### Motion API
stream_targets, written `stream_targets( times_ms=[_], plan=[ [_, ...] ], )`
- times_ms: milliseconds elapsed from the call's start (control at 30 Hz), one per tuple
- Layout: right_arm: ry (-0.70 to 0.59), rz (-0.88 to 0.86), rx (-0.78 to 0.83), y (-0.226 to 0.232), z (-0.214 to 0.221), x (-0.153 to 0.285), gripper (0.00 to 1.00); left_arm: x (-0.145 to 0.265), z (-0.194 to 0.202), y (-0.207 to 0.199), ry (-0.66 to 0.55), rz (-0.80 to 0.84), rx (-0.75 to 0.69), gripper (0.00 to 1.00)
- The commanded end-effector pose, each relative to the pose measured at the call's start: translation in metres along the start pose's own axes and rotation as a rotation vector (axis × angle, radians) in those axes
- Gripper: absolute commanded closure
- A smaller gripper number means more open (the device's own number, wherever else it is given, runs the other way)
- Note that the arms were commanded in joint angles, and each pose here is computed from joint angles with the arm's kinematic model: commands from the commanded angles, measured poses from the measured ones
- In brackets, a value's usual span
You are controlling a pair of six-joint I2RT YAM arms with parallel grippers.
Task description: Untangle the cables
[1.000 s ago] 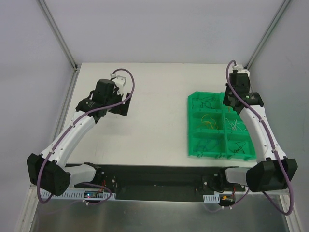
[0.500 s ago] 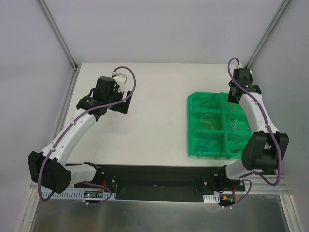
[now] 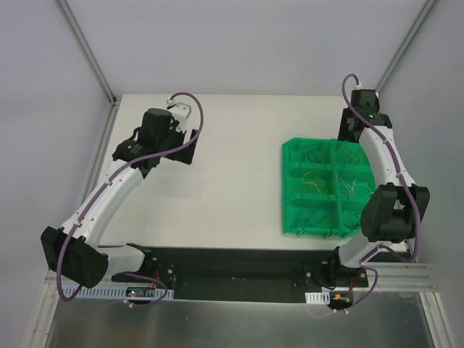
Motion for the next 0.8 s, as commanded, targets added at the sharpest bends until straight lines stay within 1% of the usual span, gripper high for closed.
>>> stream_targets(
  times_ms=[0, 67, 167, 233, 300, 400, 467, 567, 633, 667, 733, 767],
  plan=[
    [-0.070, -0.050, 0.067, 0.018, -0.019, 0.034, 0.37, 0.010, -0.022, 0.004, -0.064, -0.017, 0.043, 0.11],
    [-0.085, -0.108, 0.107, 0.035, -0.021, 0.051, 0.36, 0.014, -0.027, 0.002, -0.072, -0.006, 0.066, 0.11],
    [-0.115, -0.276, 0.146, 0.074, -0.016, 0.086, 0.35, 0.018, -0.031, -0.003, -0.076, 0.027, 0.136, 0.12],
    [-0.118, -0.412, 0.152, 0.100, -0.006, 0.110, 0.34, 0.023, -0.035, -0.012, -0.082, 0.089, 0.188, 0.12],
    [-0.092, -0.539, 0.160, 0.124, 0.011, 0.133, 0.31, 0.028, -0.037, -0.019, -0.088, 0.141, 0.241, 0.12],
    [-0.082, -0.639, 0.161, 0.136, 0.033, 0.159, 0.29, 0.035, -0.038, -0.030, -0.090, 0.218, 0.322, 0.12],
    [-0.105, -0.671, 0.180, 0.136, 0.045, 0.172, 0.28, 0.040, -0.039, -0.037, -0.097, 0.276, 0.368, 0.12],
    [-0.171, -0.635, 0.156, 0.120, 0.060, 0.183, 0.24, 0.050, -0.036, -0.052, -0.117, 0.372, 0.367, 0.09],
    [-0.206, -0.585, 0.104, 0.102, 0.073, 0.180, 0.20, 0.058, -0.030, -0.063, -0.167, 0.443, 0.327, 0.07],
    [-0.234, -0.562, 0.075, 0.091, 0.079, 0.180, 0.15, 0.061, -0.027, -0.068, -0.203, 0.475, 0.302, 0.05],
    [-0.317, -0.561, 0.042, 0.069, 0.092, 0.183, 0.14, 0.071, -0.025, -0.076, -0.289, 0.538, 0.266, 0.04],
    [-0.349, -0.570, 0.028, 0.058, 0.100, 0.186, 0.14, 0.081, -0.026, -0.078, -0.353, 0.570, 0.252, 0.03]
  ],
)
Point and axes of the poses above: each gripper's point midway between its finger pads, its own x axis back along the fingers, its own y axis along the line the jaws close on, z = x × y, the point moved 7 cm from there along x, back along the fingers, and after that the axes turned 3 degrees about -x, right-handed, at the moved point
